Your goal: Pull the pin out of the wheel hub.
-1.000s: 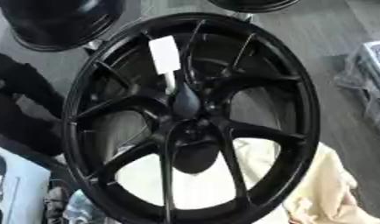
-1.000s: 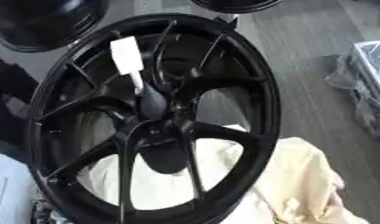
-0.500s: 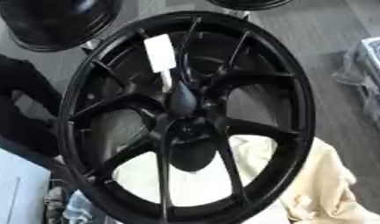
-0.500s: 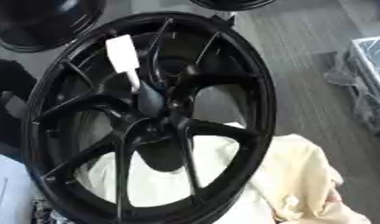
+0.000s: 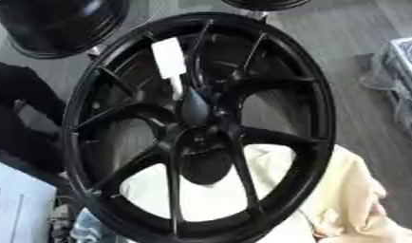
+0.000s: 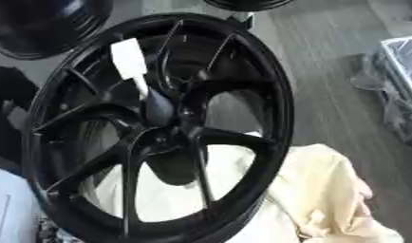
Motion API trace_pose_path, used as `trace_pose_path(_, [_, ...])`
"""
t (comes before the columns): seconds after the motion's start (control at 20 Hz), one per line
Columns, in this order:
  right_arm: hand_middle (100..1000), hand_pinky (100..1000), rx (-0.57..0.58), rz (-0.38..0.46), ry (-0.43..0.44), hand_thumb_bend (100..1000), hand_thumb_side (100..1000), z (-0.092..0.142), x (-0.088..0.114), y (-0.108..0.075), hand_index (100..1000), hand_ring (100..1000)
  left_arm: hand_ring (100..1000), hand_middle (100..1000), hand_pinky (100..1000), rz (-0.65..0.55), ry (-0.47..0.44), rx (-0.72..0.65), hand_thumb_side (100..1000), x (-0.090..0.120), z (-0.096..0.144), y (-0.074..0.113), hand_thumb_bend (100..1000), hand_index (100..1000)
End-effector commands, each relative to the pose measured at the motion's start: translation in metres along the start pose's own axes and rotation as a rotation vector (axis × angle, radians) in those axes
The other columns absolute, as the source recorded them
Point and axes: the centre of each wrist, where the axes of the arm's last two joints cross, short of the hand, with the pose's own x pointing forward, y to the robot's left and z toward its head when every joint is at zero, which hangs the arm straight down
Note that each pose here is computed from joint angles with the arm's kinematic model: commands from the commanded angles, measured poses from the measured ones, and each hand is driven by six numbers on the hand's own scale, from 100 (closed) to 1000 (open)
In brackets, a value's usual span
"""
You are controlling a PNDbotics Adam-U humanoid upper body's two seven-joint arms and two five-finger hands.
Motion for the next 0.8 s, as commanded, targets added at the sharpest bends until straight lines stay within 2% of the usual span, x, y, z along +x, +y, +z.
trace_pose_path(0.05, [859,1000,0.01,0.037,-0.027,100,554,-0.003,0.01,-0.004,864,922,720,708,673,-0.122,0.015,-0.122,636,0.023,-0.008,0.002,100,756])
trace_pose_path(0.25, [858,1000,0.004,0.04,-0.021,100,543,-0.002,0.009,-0.004,863,922,741,729,700,-0.223,0.017,-0.278,706,0.042,-0.026,-0.011,100,785])
trace_pose_path(0.65, [856,1000,0.0,0.05,-0.002,100,541,0.002,0.006,-0.004,862,921,781,768,755,-0.41,0.054,-0.598,729,0.058,-0.067,-0.046,100,832])
trace_pose_path(0.8, [856,1000,-0.003,0.056,0.005,100,541,0.005,0.005,-0.004,862,921,787,774,764,-0.454,0.036,-0.695,737,0.069,-0.075,-0.059,100,841])
